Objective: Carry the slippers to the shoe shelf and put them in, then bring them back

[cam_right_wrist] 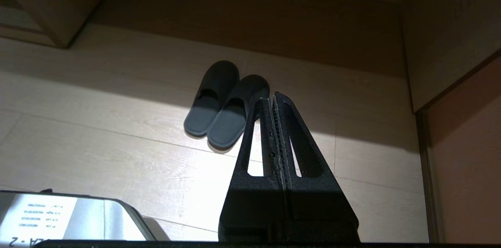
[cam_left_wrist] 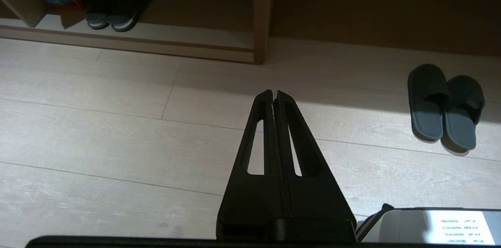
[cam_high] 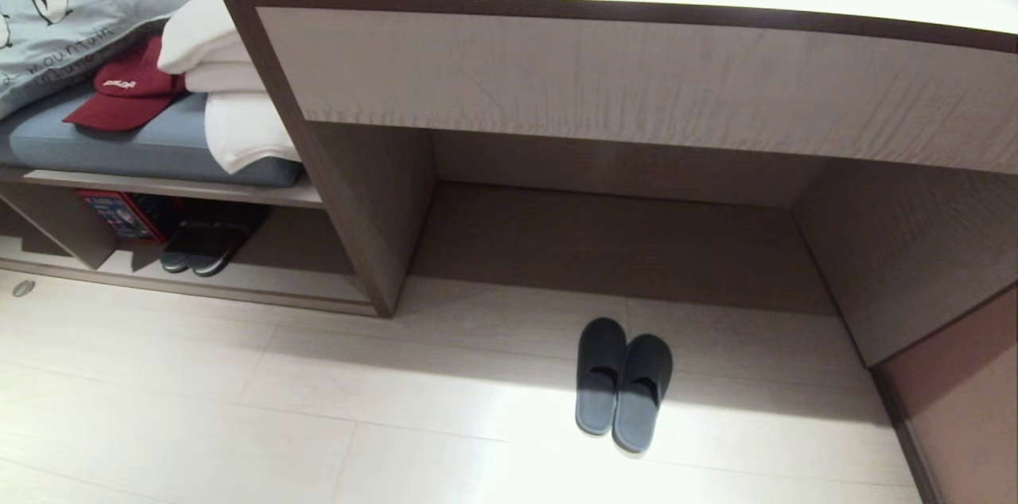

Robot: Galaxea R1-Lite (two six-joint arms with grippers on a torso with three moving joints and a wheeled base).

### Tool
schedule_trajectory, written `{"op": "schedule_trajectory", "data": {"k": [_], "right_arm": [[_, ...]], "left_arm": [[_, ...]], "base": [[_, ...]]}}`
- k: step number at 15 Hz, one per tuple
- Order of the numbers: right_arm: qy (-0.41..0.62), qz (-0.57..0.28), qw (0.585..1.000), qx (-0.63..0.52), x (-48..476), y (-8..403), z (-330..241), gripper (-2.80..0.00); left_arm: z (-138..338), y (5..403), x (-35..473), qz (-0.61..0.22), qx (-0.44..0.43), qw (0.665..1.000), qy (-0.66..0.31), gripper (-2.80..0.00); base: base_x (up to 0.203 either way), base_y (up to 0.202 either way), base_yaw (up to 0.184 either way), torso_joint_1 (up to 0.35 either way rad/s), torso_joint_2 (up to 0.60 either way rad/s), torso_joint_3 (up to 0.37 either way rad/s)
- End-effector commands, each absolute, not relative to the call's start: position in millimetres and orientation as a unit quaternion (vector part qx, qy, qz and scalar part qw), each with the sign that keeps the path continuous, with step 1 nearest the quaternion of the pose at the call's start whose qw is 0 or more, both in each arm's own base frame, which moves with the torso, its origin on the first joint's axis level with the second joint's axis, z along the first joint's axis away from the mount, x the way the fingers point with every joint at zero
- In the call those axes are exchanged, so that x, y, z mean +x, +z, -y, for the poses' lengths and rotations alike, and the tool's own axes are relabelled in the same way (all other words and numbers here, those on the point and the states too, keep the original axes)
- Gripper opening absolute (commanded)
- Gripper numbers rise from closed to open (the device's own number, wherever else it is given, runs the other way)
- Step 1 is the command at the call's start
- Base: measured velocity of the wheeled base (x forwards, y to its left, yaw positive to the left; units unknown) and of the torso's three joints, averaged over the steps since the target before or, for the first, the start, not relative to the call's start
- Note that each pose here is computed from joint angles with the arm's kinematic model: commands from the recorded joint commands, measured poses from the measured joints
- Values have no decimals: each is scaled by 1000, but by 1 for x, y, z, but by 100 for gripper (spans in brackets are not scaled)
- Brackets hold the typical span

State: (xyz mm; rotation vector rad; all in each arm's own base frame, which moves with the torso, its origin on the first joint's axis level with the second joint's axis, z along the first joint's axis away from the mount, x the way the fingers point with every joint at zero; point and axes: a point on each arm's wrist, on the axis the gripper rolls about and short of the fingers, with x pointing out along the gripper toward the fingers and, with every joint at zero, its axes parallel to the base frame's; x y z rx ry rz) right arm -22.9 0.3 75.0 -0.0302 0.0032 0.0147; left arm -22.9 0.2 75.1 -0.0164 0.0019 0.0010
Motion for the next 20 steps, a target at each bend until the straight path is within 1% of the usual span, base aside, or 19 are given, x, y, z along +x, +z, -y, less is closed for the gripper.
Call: {"op": "schedule_trajectory", "data": {"k": [1, 20], "right_arm": [[8, -2, 1000, -15, -23, 75, 0, -280], [8, -2, 1000, -15, -23, 75, 0, -280]], "left_arm": [[0, 75, -23, -2, -8, 1000, 1, -280], [0, 75, -23, -2, -8, 1000, 1, -280]], "base": [[0, 0, 0, -2, -7, 203], [0, 0, 0, 3, 2, 202]]}}
